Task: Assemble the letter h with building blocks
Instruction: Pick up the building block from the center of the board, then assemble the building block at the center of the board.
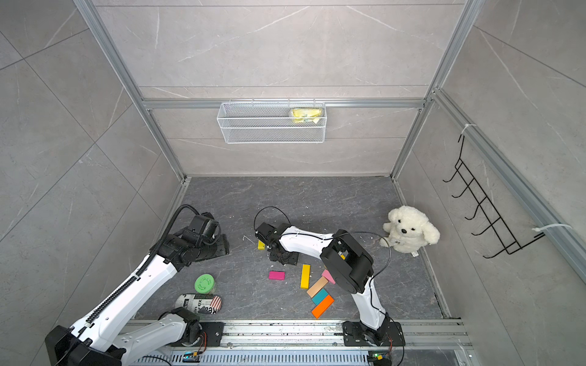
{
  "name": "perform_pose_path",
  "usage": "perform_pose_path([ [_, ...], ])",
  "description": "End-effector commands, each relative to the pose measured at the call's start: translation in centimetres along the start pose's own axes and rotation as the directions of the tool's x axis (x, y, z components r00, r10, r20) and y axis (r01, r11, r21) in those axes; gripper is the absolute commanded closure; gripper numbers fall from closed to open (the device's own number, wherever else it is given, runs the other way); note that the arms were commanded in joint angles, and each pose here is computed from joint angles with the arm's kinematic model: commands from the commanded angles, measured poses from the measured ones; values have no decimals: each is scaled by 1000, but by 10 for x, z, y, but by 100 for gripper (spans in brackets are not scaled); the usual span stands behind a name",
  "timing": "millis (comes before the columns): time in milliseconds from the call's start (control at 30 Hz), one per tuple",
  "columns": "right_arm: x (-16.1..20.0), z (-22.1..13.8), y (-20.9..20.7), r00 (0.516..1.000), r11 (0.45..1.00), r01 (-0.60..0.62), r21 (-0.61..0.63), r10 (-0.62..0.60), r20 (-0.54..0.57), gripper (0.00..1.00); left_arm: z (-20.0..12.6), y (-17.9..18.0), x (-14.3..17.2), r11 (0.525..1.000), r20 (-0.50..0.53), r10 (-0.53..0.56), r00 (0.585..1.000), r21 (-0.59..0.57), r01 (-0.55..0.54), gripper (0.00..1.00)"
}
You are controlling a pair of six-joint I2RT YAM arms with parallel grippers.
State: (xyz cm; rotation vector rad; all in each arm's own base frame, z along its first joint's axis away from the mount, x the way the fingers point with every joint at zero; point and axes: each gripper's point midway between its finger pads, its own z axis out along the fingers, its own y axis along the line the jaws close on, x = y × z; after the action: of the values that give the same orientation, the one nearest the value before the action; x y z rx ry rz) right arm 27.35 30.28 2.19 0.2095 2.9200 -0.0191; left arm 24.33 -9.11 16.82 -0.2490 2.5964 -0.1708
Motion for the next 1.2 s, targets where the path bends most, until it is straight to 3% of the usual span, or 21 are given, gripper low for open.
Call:
perform_pose_path([
  [0, 4, 11, -2, 995, 995, 102, 5, -102, -21, 47, 2, -3, -3, 1000, 5, -2, 1000, 14, 2, 37],
  [200, 21, -22, 12, 978, 978, 207, -18, -207, -1, 51, 13, 25, 6, 991, -22, -108, 994, -75, 106, 37],
  [500, 32, -26, 81, 965, 965, 262, -35, -261, 14, 51, 21, 43, 15, 926, -108, -374, 921, 18, 378, 39],
  [700, 21, -20, 84, 959, 957, 277, 88, -281, 32, 51, 22, 44, 21, 929, -136, -363, 922, 27, 370, 40],
  [1167, 9, 3, 87, 962, 961, 273, 45, -273, -9, 50, 29, 40, 22, 937, -158, -339, 927, 36, 349, 42],
])
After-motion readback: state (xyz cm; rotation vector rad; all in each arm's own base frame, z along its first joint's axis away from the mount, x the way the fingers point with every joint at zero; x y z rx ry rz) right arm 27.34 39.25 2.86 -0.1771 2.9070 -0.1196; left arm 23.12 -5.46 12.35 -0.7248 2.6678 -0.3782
